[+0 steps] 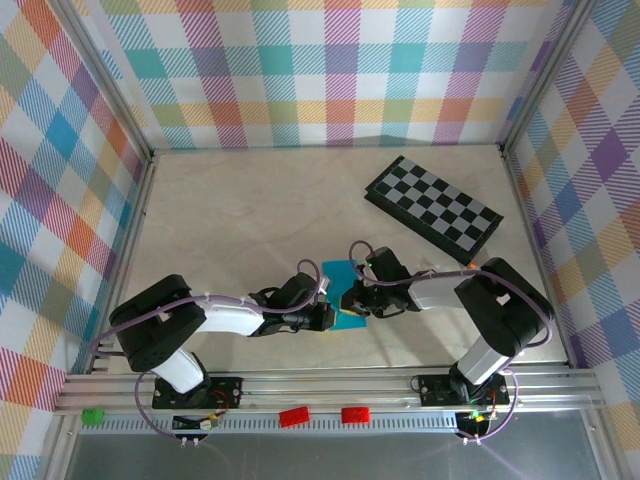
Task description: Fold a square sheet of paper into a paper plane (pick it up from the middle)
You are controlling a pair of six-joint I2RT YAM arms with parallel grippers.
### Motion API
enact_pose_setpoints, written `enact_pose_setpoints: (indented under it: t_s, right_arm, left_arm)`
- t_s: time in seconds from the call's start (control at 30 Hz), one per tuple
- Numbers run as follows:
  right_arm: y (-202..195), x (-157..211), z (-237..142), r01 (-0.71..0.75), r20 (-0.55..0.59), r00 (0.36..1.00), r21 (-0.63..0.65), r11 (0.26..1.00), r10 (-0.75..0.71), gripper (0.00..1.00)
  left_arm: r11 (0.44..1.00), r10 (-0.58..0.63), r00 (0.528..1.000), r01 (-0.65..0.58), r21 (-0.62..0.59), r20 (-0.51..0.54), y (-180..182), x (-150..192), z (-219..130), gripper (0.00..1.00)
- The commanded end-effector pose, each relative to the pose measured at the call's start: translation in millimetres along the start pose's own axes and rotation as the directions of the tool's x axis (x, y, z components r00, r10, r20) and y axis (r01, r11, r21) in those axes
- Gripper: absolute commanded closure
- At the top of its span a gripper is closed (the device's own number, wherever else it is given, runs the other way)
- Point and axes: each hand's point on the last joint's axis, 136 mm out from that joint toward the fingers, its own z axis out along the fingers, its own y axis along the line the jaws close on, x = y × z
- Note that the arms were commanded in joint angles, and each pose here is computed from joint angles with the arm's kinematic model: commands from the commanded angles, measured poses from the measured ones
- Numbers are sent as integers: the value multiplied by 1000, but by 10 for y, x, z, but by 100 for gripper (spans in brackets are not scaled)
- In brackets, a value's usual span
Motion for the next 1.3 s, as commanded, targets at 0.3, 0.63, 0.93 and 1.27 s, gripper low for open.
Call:
enact_pose_setpoints:
  t_s: [0.3,0.63,0.93,1.27]
  right_arm:
    - [-414,-509,-501,-87,160,983,-32,996,91,91]
    - [-63,-79,-722,40,131,990,33,999,-44,64]
    - [-17,259,-634,-15,67,998,56,998,12,51]
    - [96,385,-417,-46,48,998,80,996,43,52]
  left_arm:
    - [971,-38,990,4,-241,-136,571,433,-90,100]
    - [986,10,1000,-7,-166,17,-64,-264,-374,89]
    - [987,63,998,-65,-148,-21,-6,-452,-221,91]
    - [975,19,998,-33,-222,-66,301,-261,-14,99]
